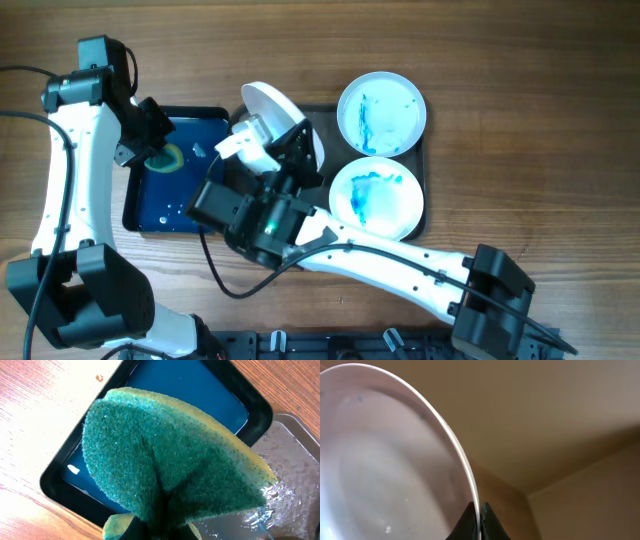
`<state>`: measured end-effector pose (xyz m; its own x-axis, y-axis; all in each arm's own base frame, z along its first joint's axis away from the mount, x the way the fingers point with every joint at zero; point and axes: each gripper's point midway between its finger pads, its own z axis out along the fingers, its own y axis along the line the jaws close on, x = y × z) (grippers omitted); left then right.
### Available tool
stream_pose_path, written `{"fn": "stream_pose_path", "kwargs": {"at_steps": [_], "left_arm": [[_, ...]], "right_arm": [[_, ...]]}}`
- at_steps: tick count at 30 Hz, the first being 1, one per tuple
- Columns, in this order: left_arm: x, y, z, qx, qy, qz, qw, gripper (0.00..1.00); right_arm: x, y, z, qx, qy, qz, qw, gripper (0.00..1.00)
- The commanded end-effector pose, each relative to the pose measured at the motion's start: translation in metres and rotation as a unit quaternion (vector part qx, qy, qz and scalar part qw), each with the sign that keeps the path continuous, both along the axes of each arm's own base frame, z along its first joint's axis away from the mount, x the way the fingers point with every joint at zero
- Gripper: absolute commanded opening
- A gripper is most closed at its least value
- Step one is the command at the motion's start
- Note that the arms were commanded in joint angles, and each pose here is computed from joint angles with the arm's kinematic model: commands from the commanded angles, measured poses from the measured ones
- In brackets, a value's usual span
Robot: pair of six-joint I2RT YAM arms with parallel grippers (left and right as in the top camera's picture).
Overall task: Clean dirty plates on tray and stack at the side
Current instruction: 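Lift the scrubbed plate with the right gripper and move the sponge left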
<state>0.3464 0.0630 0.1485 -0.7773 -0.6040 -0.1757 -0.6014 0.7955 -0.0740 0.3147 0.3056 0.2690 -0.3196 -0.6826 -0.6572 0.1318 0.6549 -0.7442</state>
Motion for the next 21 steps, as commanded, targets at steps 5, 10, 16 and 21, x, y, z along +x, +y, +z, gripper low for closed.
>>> {"fn": "stream_pose_path", "kwargs": {"at_steps": [5,10,16,21], "left_arm": [[-0.001,-0.003,-0.003,-0.009,0.004,-0.006,1.000,0.04],[-0.001,-0.005,-0.003,-0.015,0.003,-0.008,1.000,0.04],[0.004,-0.028,-0.002,-0.041,-0.005,-0.033,0.999,0.04],[0.012,-0.067,-0.001,-0.059,-0.017,-0.080,0.995,0.04]], "right_arm": [[0.001,0.027,-0.062,0.106,0.198,0.094,0.970,0.04],[0.007,0.013,-0.094,0.253,0.332,0.076,0.906,0.04],[0.043,-0.042,-0.056,0.440,0.397,0.078,0.802,0.04],[0.081,-0.171,-0.029,0.536,0.343,-0.023,0.771,0.04]]}}
